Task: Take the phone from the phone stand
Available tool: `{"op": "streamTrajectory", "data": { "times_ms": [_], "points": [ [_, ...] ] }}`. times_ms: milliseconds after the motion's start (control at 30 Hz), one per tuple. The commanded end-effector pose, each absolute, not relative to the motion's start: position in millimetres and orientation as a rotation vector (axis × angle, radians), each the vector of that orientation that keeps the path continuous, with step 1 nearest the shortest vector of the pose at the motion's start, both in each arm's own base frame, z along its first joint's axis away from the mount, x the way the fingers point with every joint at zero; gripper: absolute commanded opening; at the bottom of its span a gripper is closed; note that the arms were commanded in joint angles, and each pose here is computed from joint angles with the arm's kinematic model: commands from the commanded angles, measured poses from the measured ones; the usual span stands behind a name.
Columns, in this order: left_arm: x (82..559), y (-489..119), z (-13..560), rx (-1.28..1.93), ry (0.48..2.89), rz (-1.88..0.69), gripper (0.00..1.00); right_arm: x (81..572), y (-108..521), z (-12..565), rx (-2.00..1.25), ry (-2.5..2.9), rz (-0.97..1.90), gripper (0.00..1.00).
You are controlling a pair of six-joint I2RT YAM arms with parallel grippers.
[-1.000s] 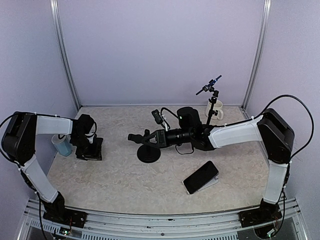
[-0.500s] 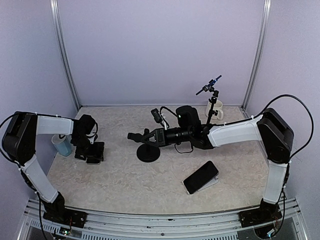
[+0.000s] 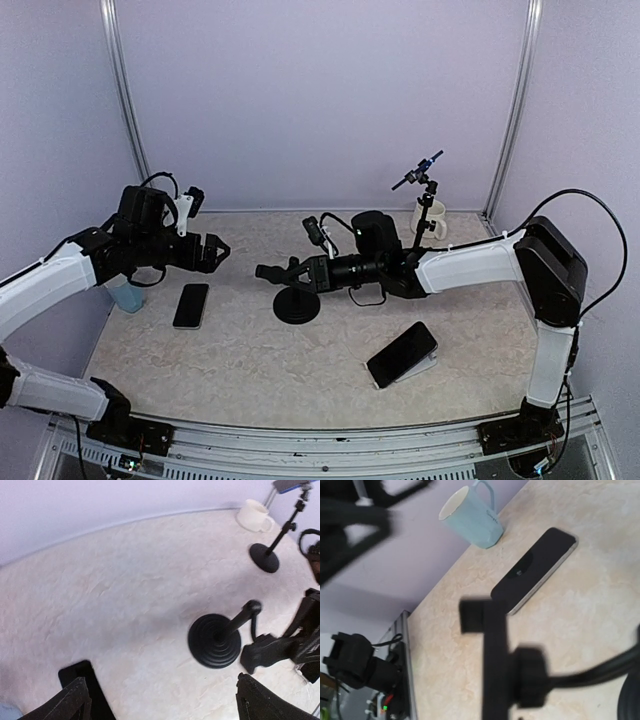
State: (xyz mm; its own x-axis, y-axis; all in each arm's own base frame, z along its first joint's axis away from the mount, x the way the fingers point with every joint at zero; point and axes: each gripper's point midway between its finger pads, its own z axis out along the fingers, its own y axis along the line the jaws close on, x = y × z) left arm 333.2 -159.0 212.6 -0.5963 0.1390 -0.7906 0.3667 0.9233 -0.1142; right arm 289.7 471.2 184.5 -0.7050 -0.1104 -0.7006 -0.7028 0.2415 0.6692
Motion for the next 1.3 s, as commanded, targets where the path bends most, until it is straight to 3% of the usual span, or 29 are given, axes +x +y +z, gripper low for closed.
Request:
{"op": "streamTrajectory", "data": {
  "times_ms": [0, 233, 533, 1033, 1267],
  "points": [
    [318, -200, 245, 0.585, 1.969, -0.369, 0.99, 298, 473, 204, -0.725, 1.931, 1.482, 0.38],
    [255, -257, 260, 1.056, 1.668, -0.267, 0.99, 292, 465, 213, -0.736, 1.894, 1.464, 0.73],
    [243, -288, 240, 1.352, 1.536, -0.034, 0.99, 296, 432, 228, -0.699, 1.872, 1.444, 0.99],
    [290, -307, 184, 1.611, 1.467, 0.365, 0.88, 296, 370, 229, -0.629, 1.848, 1.485, 1.0],
    [313, -309, 175, 1.627, 1.406, 0.507, 0.66, 304, 351, 228, -0.592, 1.853, 1.463, 0.99]
  ]
}}
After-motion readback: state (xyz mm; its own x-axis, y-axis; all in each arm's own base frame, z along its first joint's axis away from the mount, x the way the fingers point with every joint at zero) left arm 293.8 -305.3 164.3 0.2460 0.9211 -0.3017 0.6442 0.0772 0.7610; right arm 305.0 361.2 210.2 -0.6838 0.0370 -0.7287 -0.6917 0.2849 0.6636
